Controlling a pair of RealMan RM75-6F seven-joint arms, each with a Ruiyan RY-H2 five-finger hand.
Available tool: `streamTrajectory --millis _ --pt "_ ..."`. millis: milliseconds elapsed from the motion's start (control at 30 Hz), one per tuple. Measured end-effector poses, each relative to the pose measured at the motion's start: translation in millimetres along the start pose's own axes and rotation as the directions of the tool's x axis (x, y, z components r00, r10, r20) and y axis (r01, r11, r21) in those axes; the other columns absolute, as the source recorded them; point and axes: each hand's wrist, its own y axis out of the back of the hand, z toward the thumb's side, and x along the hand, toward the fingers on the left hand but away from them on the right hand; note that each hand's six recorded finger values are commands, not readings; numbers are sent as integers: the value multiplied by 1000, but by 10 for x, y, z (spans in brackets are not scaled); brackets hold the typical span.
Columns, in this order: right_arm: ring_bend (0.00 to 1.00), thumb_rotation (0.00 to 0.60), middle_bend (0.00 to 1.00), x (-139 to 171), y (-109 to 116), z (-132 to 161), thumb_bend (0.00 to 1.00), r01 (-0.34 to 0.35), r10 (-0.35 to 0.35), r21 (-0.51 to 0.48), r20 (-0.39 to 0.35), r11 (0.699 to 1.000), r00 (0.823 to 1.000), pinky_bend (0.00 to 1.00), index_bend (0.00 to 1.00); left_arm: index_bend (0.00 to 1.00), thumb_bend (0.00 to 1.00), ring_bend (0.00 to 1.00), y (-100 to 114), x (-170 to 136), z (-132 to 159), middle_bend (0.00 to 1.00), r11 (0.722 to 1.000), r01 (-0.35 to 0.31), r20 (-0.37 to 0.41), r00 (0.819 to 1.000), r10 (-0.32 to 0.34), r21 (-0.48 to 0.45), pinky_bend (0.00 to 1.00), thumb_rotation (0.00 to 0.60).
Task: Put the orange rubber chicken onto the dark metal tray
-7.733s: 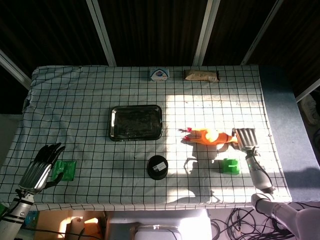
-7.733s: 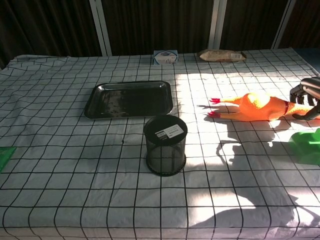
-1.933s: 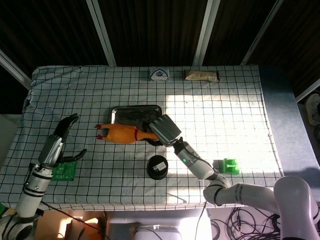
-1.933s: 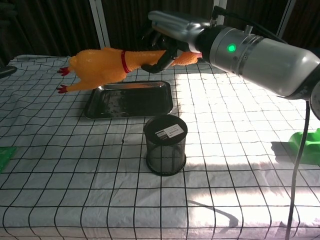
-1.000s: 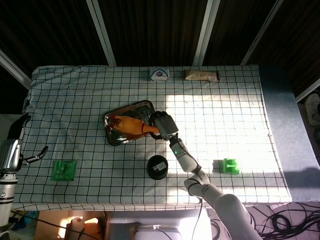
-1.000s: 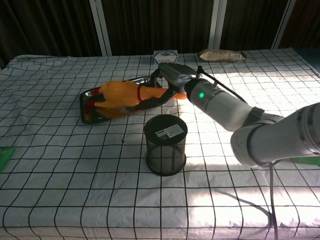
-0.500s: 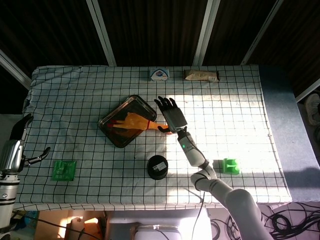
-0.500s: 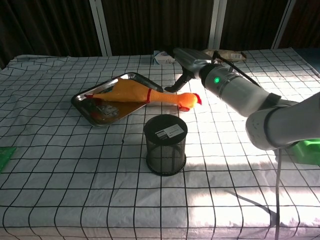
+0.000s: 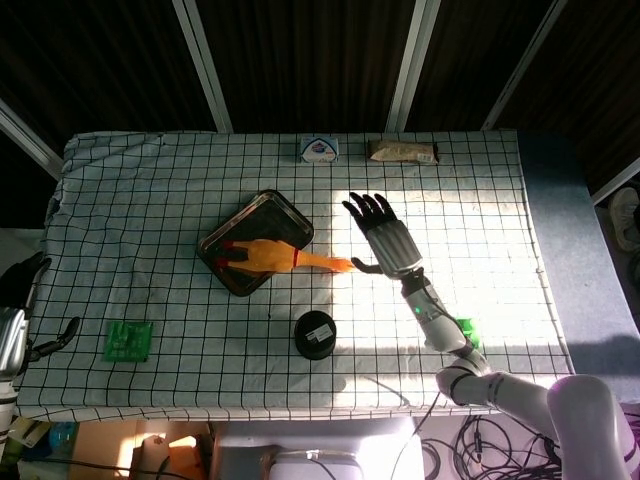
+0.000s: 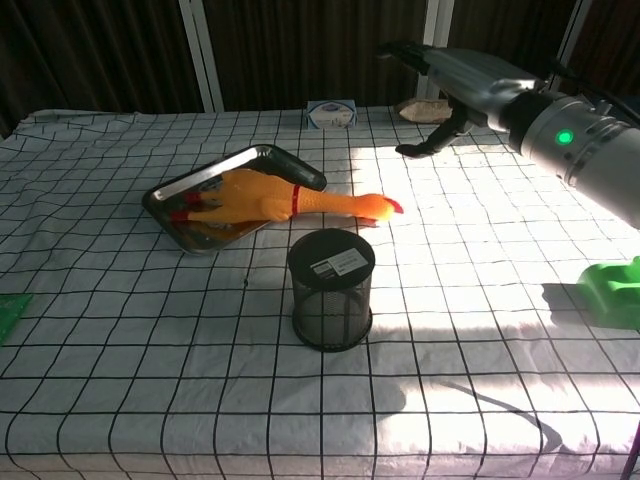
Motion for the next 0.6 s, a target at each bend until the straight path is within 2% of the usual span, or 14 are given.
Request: streamTrajectory --millis 67,100,167,200,267,333,400,467,600 --pt "0 600 0 305 135 -126 154 -7 6 50 20 999 1000 0 0 0 321 0 -29 -153 -28 0 997 30 -38 999 -27 76 0 600" --pt "0 600 0 552 232 -235 154 -16 12 89 48 996 999 0 0 0 321 0 -48 -222 -37 0 993 44 -54 998 -39 109 0 600" --pt "0 600 0 995 389 -449 154 -41 23 151 120 988 993 0 0 0 322 0 -113 -404 -49 0 980 87 -93 993 -71 180 0 600" --pt "0 600 0 1321 495 -607 153 -64 29 188 184 980 983 0 0 0 324 0 -153 -495 -50 0 973 109 -108 990 -88 204 0 600" --pt "0 600 0 1819 628 -813 154 -101 33 221 289 970 957 0 0 0 328 0 -266 -715 -39 0 956 164 -134 982 -134 243 0 600" --pt "0 600 0 2346 741 -977 154 -120 20 223 407 967 913 0 0 0 329 0 -350 -824 22 0 945 187 -124 979 -159 270 0 600" --pt "0 600 0 2732 812 -1056 154 -118 -2 222 478 968 878 0 0 0 328 0 -394 -850 88 0 943 185 -100 981 -164 277 0 600" --pt "0 600 0 2893 866 -1077 154 -111 -16 229 490 967 872 0 0 0 328 0 -416 -856 121 0 945 177 -89 983 -159 274 0 600" --pt "0 600 0 2984 918 -1070 154 -96 -19 219 472 971 881 0 0 0 329 0 -381 -839 43 0 946 159 -126 984 -127 282 0 600"
